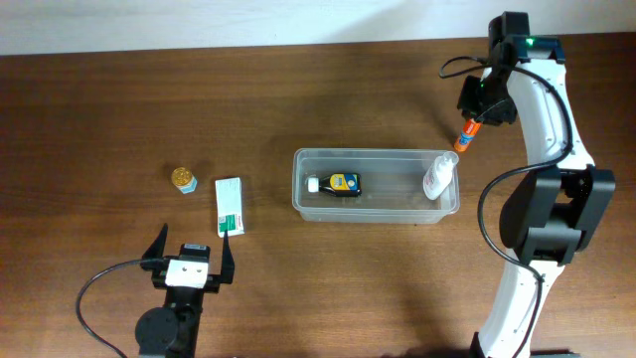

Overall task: Pack container
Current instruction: 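Move the right gripper to the orange tube and grasp it, then place the orange tube into the container beside the spray bottle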

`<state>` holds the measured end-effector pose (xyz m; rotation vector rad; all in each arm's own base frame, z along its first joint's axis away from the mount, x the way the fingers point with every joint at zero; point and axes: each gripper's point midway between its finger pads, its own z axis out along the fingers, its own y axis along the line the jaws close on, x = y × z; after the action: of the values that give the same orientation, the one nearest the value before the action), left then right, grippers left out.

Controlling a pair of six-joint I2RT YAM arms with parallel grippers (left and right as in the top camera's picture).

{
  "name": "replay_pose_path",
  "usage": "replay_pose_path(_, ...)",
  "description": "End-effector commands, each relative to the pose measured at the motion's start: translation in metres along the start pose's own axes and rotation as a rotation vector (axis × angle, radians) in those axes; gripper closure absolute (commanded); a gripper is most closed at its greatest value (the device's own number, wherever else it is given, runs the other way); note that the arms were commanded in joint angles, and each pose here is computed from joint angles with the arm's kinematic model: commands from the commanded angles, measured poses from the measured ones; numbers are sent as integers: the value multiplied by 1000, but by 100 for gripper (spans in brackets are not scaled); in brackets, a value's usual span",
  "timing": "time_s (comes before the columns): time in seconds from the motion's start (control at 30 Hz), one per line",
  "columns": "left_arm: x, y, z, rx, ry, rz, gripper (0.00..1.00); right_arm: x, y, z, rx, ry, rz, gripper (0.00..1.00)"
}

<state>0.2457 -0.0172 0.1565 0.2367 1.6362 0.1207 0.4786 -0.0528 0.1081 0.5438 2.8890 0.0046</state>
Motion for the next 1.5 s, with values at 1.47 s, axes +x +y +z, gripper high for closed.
replay_pose_path(1.47,1,2,0,-9,0,12,1,159,68,-134,-39,-95,-307,83)
